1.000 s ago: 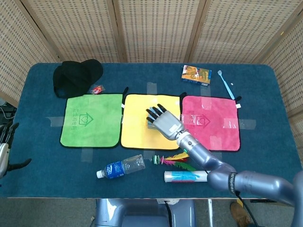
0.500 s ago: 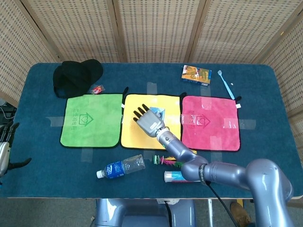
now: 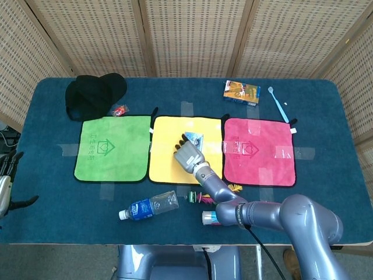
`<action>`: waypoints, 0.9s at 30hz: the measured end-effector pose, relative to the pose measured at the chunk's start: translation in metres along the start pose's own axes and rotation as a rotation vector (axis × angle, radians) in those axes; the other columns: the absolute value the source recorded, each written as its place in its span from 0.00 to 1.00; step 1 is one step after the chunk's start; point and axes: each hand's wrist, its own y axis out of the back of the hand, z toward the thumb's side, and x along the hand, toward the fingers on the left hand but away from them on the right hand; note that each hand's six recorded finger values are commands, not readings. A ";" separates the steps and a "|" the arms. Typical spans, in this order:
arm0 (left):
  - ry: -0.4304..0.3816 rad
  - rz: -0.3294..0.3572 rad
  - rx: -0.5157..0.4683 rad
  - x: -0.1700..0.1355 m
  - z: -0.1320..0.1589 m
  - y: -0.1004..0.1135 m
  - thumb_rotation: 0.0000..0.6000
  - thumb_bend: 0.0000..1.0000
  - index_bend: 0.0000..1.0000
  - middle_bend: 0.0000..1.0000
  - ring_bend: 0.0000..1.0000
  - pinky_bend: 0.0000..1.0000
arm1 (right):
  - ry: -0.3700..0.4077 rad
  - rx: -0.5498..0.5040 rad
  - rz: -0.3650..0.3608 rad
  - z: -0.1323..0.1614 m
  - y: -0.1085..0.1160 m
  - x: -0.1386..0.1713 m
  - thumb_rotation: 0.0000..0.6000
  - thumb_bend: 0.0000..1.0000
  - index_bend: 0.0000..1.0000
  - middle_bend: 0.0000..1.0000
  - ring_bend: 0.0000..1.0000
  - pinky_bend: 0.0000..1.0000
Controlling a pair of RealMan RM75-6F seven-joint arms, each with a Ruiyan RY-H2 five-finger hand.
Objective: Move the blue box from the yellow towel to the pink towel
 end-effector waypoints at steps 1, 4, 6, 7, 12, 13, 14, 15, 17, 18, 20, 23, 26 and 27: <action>0.000 0.000 0.000 0.000 0.000 0.000 1.00 0.00 0.00 0.00 0.00 0.00 | -0.007 0.001 0.002 -0.002 -0.001 0.001 1.00 1.00 0.33 0.25 0.18 0.10; -0.003 0.001 0.001 -0.001 0.001 0.000 1.00 0.00 0.00 0.00 0.00 0.00 | -0.030 -0.003 0.018 -0.014 -0.005 0.007 1.00 1.00 0.33 0.26 0.18 0.11; -0.005 0.001 0.002 -0.002 0.002 0.000 1.00 0.00 0.00 0.00 0.00 0.00 | -0.049 -0.004 0.030 -0.023 -0.008 0.012 1.00 1.00 0.34 0.26 0.19 0.11; -0.005 0.002 0.000 -0.002 0.002 0.000 1.00 0.00 0.00 0.00 0.00 0.00 | -0.060 -0.008 0.039 -0.028 -0.010 0.015 1.00 1.00 0.35 0.27 0.19 0.11; -0.009 0.006 -0.003 -0.003 0.004 0.001 1.00 0.00 0.00 0.00 0.00 0.00 | -0.092 -0.014 0.073 -0.044 -0.022 0.027 1.00 1.00 0.36 0.28 0.20 0.12; -0.011 0.005 -0.002 -0.003 0.004 0.001 1.00 0.00 0.00 0.00 0.00 0.00 | -0.101 -0.013 0.079 -0.048 -0.024 0.030 1.00 1.00 0.36 0.28 0.20 0.12; -0.013 0.005 -0.001 -0.004 0.004 0.000 1.00 0.00 0.00 0.00 0.00 0.00 | -0.108 -0.013 0.084 -0.052 -0.026 0.032 1.00 1.00 0.36 0.28 0.20 0.12; -0.016 0.004 0.001 -0.004 0.005 0.000 1.00 0.00 0.00 0.00 0.00 0.00 | -0.116 -0.015 0.090 -0.055 -0.028 0.034 1.00 1.00 0.36 0.28 0.20 0.12; -0.020 0.003 0.002 -0.005 0.006 0.000 1.00 0.00 0.00 0.00 0.00 0.00 | -0.132 -0.021 0.103 -0.063 -0.032 0.040 1.00 1.00 0.36 0.28 0.20 0.12; -0.023 0.003 0.003 -0.006 0.007 -0.001 1.00 0.00 0.00 0.00 0.00 0.00 | -0.141 -0.022 0.110 -0.067 -0.034 0.043 1.00 1.00 0.36 0.28 0.20 0.12; -0.028 0.004 0.004 -0.007 0.008 -0.001 1.00 0.00 0.00 0.00 0.00 0.00 | -0.162 -0.017 0.130 -0.078 -0.041 0.050 1.00 1.00 0.36 0.28 0.20 0.13; -0.029 0.006 0.005 -0.008 0.008 -0.001 1.00 0.00 0.00 0.00 0.00 0.00 | -0.184 -0.006 0.160 -0.091 -0.052 0.061 1.00 1.00 0.36 0.28 0.20 0.13; -0.032 0.007 0.005 -0.010 0.009 -0.001 1.00 0.00 0.00 0.00 0.00 0.00 | -0.203 0.005 0.187 -0.102 -0.061 0.071 1.00 1.00 0.36 0.28 0.20 0.13; -0.034 0.007 0.006 -0.010 0.010 -0.001 1.00 0.00 0.00 0.00 0.00 0.00 | -0.207 0.008 0.194 -0.106 -0.064 0.075 1.00 1.00 0.37 0.29 0.20 0.13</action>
